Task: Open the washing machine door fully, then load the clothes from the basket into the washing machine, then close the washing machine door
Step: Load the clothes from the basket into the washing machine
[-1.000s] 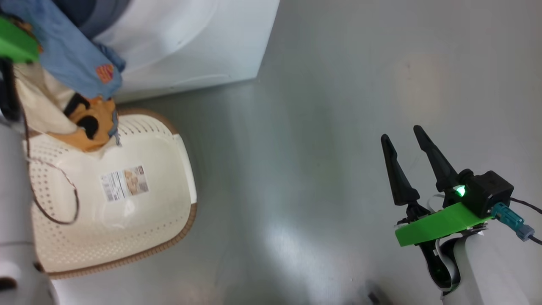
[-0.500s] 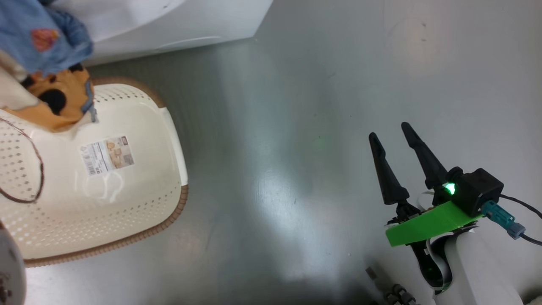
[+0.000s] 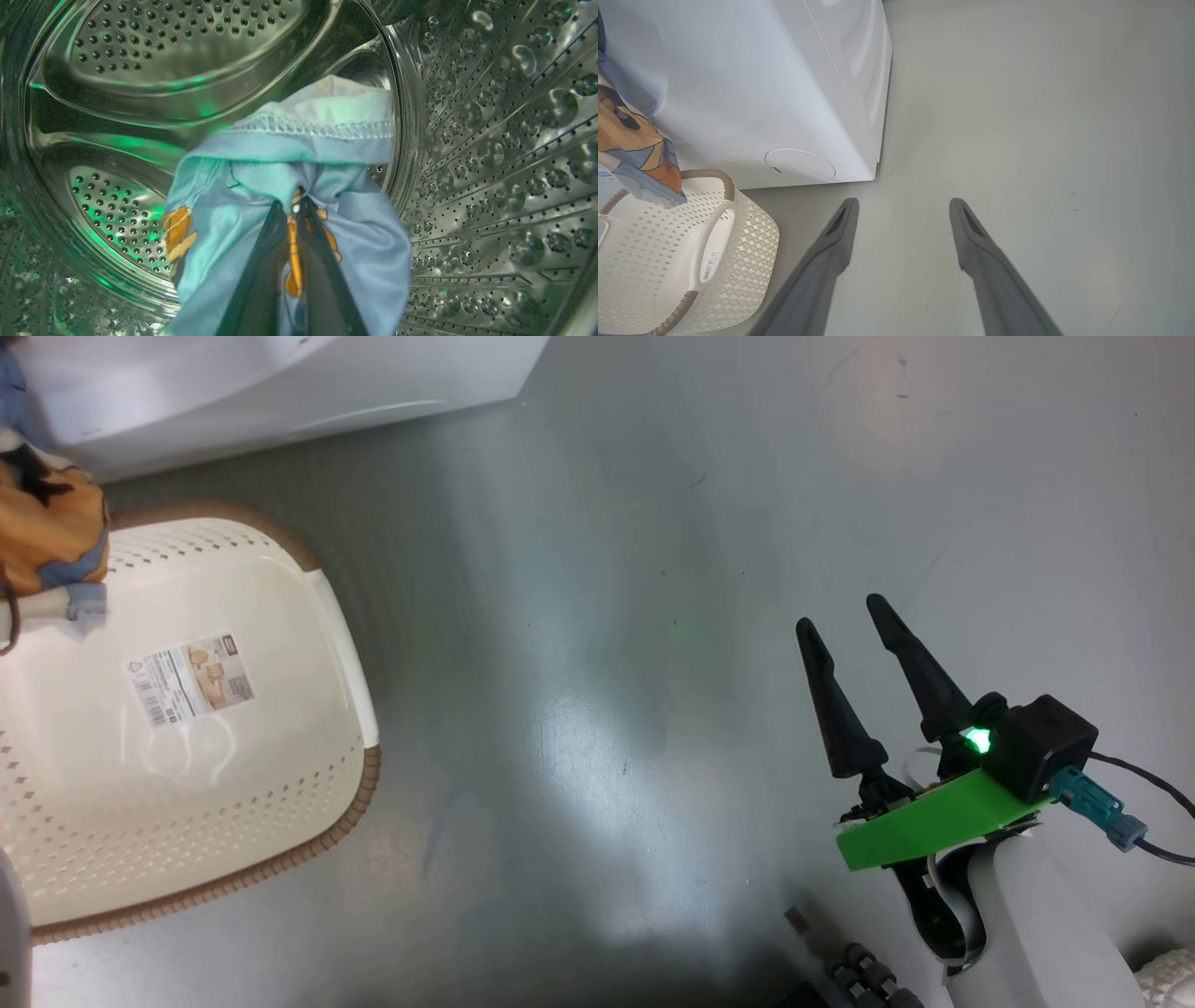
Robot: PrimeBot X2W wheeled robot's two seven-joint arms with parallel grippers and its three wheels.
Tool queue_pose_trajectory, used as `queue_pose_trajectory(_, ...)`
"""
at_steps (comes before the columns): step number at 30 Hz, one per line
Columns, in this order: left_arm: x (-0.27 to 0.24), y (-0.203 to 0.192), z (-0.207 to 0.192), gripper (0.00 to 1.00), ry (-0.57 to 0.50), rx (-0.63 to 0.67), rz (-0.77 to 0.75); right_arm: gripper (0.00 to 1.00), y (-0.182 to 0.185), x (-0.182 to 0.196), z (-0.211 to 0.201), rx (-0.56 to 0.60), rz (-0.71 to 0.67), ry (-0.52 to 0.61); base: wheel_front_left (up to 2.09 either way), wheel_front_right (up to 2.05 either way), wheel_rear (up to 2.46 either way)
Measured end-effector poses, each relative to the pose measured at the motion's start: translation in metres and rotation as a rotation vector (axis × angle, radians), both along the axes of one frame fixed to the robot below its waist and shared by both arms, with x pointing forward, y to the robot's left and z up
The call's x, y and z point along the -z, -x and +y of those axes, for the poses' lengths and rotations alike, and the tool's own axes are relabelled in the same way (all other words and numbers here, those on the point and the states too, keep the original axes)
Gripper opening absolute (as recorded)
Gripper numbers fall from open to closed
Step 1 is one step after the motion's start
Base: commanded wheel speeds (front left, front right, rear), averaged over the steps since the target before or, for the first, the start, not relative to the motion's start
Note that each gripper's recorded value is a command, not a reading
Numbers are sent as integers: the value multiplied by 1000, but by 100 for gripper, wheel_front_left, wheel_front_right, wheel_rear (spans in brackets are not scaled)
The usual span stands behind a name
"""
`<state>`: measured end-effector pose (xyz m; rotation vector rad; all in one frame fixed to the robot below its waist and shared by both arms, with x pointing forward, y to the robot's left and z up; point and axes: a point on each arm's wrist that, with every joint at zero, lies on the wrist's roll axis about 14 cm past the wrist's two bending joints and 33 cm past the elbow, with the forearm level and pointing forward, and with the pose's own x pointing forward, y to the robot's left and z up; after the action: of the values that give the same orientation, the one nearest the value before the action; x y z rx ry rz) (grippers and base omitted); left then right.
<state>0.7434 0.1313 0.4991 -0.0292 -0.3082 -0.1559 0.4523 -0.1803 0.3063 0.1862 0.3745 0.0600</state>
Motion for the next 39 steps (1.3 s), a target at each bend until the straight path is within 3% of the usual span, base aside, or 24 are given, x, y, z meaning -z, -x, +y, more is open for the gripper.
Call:
queue_pose_trajectory(5,11,5,1,0,0,-2,25,100,1,0,2,-4,4,-4,0,0,0)
queue_pose_trajectory(6,16,6,3,42,9,-10,42,100,1,0,3,-5,3,-5,0,0,0)
queue_pose_trajectory(7,21,6,4,100,11,-17,57,100,0,0,3,-6,1,-5,0,0,0)
queue_pose_trajectory(19,61,16,10,100,17,-34,221,100,-8,-10,9,-19,-31,-16,0,0,0)
queue_pose_trajectory(39,54,75,26,100,20,-52,171,100,-18,-26,14,-21,-82,-32,0,0,0)
